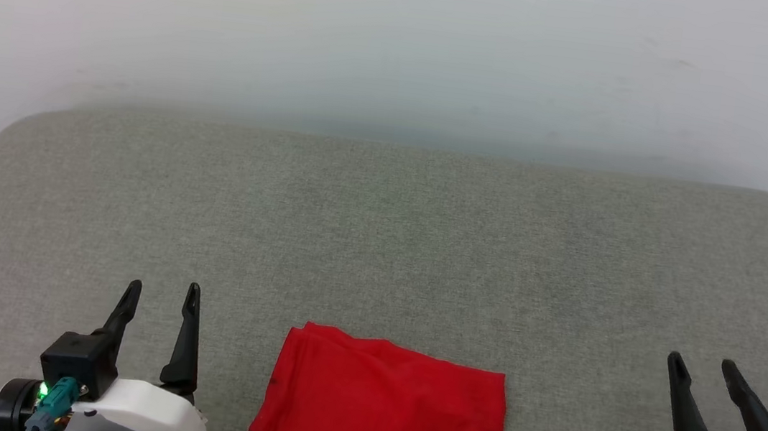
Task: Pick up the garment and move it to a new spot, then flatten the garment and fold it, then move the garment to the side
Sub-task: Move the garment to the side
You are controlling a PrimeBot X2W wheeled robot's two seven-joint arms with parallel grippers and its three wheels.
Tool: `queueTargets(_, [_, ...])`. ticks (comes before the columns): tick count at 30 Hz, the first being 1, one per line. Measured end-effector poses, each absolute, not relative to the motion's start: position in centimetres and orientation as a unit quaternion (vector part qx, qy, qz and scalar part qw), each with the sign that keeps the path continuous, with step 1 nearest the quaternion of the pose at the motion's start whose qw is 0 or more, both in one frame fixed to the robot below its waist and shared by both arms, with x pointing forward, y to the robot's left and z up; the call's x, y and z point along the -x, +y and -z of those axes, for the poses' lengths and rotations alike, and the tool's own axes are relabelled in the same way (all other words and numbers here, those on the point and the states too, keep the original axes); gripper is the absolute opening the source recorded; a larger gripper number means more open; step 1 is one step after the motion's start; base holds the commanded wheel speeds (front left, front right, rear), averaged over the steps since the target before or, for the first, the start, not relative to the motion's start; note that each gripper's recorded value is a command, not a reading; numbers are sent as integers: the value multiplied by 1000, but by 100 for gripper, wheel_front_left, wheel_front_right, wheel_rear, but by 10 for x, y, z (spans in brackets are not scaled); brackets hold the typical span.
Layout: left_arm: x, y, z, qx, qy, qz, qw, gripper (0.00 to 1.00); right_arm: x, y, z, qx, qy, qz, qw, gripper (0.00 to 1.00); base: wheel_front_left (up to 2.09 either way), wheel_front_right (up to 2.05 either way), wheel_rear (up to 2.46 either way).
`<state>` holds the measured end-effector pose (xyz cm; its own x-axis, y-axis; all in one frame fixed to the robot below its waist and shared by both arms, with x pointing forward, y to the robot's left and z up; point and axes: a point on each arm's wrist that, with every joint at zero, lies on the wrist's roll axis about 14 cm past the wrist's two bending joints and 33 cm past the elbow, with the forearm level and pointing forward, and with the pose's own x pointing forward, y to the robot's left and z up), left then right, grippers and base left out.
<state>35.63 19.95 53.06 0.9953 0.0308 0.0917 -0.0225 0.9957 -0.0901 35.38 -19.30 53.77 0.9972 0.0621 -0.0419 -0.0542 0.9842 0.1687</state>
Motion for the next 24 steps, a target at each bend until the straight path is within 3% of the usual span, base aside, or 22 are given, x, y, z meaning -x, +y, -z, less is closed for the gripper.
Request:
queueTargets(6, [-359, 209, -535, 51, -57, -29, 997, 100, -351, -195, -478, -144, 161, -40, 976, 100, 0, 0, 0])
queueTargets(14, [-371, 221, -531, 55, -55, -53, 996, 100, -342, -146, -410, -178, 330, -112, 920, 100, 0, 0, 0])
queueTargets(24, [-384, 225, -515, 60, -40, -68, 995, 100, -337, -71, -378, -209, 423, -222, 853, 100, 0, 0, 0])
